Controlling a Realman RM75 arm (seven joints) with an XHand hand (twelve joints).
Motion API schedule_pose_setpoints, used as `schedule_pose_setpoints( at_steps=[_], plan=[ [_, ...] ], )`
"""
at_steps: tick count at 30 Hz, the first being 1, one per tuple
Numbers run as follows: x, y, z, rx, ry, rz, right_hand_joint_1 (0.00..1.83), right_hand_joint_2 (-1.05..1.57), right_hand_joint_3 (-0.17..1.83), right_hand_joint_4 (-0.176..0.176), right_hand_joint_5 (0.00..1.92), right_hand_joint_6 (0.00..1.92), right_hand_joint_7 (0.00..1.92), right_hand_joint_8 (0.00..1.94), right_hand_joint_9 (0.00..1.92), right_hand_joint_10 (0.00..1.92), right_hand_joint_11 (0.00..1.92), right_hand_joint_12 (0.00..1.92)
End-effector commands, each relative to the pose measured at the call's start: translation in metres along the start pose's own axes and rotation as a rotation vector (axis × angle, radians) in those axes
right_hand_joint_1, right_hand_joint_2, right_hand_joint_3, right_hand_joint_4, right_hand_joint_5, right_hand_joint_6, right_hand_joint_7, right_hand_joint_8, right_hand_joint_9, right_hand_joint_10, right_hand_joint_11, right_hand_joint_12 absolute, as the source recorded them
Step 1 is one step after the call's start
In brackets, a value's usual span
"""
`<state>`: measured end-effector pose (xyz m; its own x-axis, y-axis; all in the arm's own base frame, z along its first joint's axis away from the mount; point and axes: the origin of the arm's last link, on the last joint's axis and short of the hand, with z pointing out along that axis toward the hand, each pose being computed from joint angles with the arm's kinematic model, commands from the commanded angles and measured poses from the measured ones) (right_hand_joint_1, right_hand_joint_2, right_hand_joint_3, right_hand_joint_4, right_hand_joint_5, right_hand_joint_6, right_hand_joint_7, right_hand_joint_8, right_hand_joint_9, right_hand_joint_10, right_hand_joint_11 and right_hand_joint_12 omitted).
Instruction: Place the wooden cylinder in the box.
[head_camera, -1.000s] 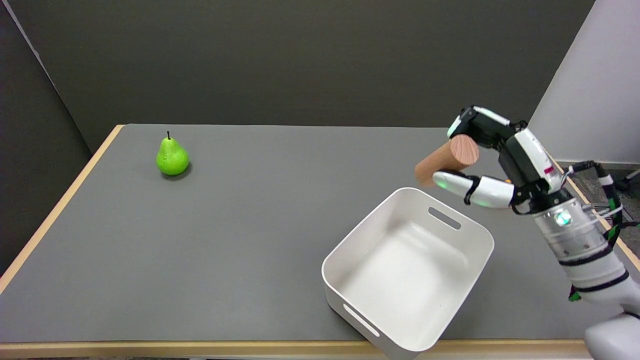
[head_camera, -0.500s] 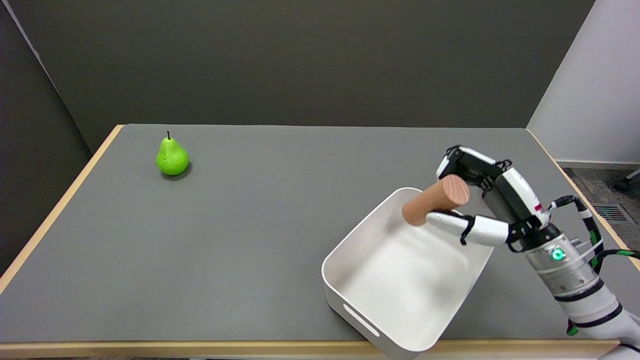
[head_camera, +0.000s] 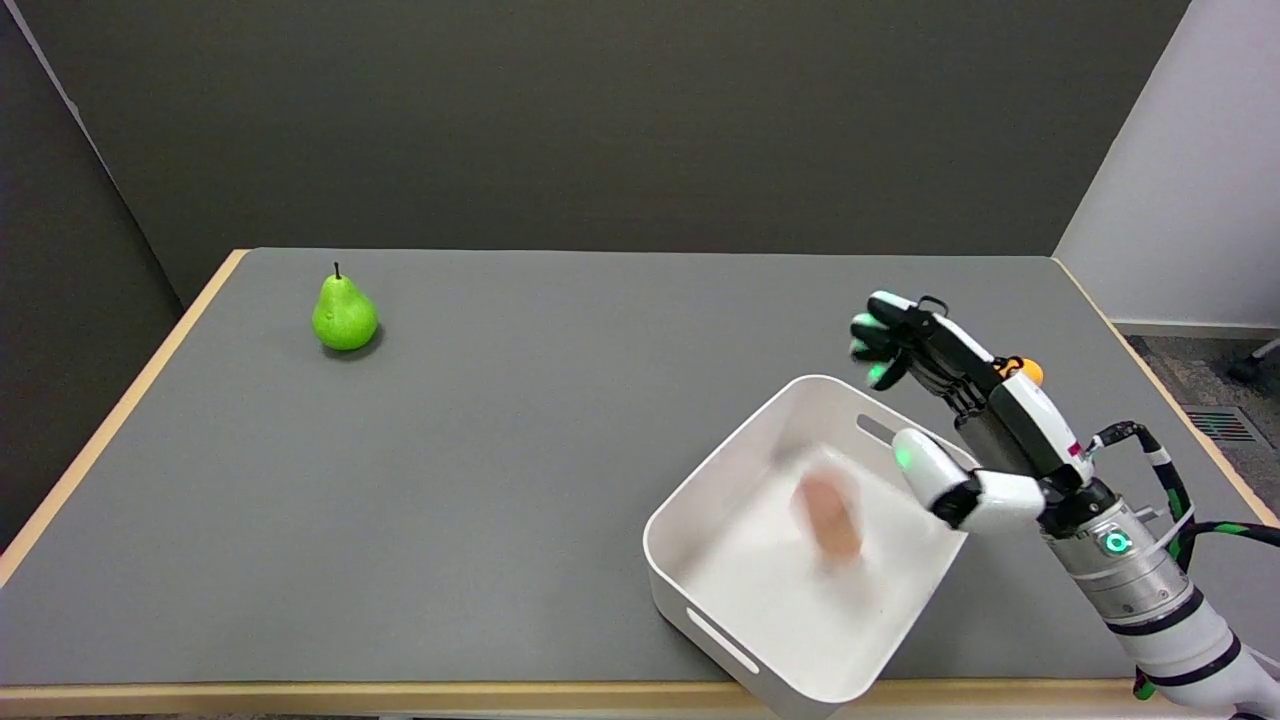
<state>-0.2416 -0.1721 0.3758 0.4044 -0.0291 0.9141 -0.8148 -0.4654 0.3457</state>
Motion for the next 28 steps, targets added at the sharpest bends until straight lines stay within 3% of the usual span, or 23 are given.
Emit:
schedule_pose_setpoints(
  at_steps=[1,7,11,14,16,22,28],
  plan=[
    [0.001,0.002,-0.001,0.057,-0.019,0.044,0.52,0.59,0.91,-0.093,0.07,0.32,0.05,0.22,0.00,0.58,0.15,1.32],
    [0.001,-0.001,0.011,0.091,0.013,0.062,0.42,0.58,0.86,-0.094,0.03,0.18,0.00,0.11,0.00,0.34,0.11,1.23],
    [0.004,-0.005,0.044,0.145,0.083,0.078,0.40,0.60,0.81,-0.087,0.00,0.20,0.00,0.00,0.00,0.17,0.00,1.18],
    [0.009,-0.001,0.078,0.168,0.109,0.066,0.41,0.60,0.80,-0.086,0.01,0.19,0.00,0.02,0.00,0.18,0.02,1.16],
    [0.011,0.003,0.096,0.163,0.109,0.056,0.55,0.57,0.95,-0.080,0.08,0.13,0.03,0.02,0.00,0.26,0.13,0.99],
    [0.013,0.018,0.142,0.069,0.065,-0.046,0.57,0.61,0.97,-0.086,0.08,0.22,0.04,0.07,0.00,0.33,0.14,1.02],
    [0.009,0.004,0.175,0.051,0.063,-0.148,0.57,0.61,0.98,-0.087,0.09,0.22,0.04,0.07,0.00,0.34,0.14,1.02]
  ],
)
